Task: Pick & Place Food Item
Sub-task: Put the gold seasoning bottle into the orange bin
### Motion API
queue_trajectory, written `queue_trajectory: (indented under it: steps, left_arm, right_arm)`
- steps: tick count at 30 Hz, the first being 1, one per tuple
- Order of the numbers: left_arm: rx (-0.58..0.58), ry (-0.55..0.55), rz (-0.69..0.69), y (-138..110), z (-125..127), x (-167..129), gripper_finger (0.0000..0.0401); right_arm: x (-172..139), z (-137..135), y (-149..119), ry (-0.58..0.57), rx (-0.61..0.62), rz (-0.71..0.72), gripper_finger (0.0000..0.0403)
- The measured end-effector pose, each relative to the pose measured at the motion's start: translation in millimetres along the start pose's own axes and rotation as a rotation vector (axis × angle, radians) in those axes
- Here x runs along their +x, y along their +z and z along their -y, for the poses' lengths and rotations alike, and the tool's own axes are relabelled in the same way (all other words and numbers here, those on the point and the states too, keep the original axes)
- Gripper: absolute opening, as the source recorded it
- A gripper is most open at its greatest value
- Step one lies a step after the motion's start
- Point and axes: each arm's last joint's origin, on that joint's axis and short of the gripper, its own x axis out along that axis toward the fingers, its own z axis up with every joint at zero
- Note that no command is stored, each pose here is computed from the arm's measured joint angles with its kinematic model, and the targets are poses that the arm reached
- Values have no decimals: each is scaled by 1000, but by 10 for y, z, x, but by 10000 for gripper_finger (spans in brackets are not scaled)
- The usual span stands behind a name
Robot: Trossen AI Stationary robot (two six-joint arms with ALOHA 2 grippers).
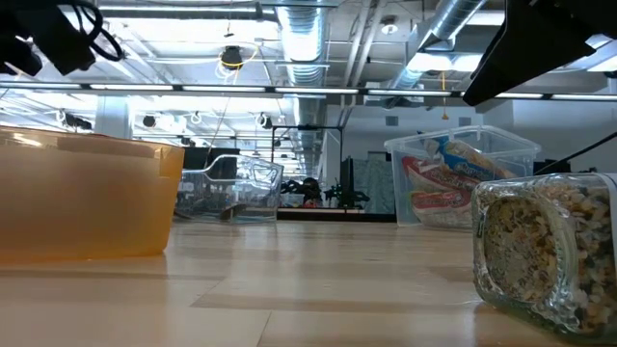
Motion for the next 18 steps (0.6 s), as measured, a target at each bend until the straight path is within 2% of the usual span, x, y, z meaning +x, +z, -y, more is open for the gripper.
queue_trajectory:
  steps: [6,13,15,18]
  left_arm:
    - [25,70,42,-37,8,83,273]
    - [60,54,71,-37,49,162,274]
    - [65,55,78,-36,48,160,300]
    - [77,62,123,-43,34,137,360]
  right_arm:
    - [0,0,0,0,0,0,388]
    - [0,-3,1,2,3,1,388]
    - [0,-4,2,2,4,1,388]
    - [0,-6,3,4,6,2,388]
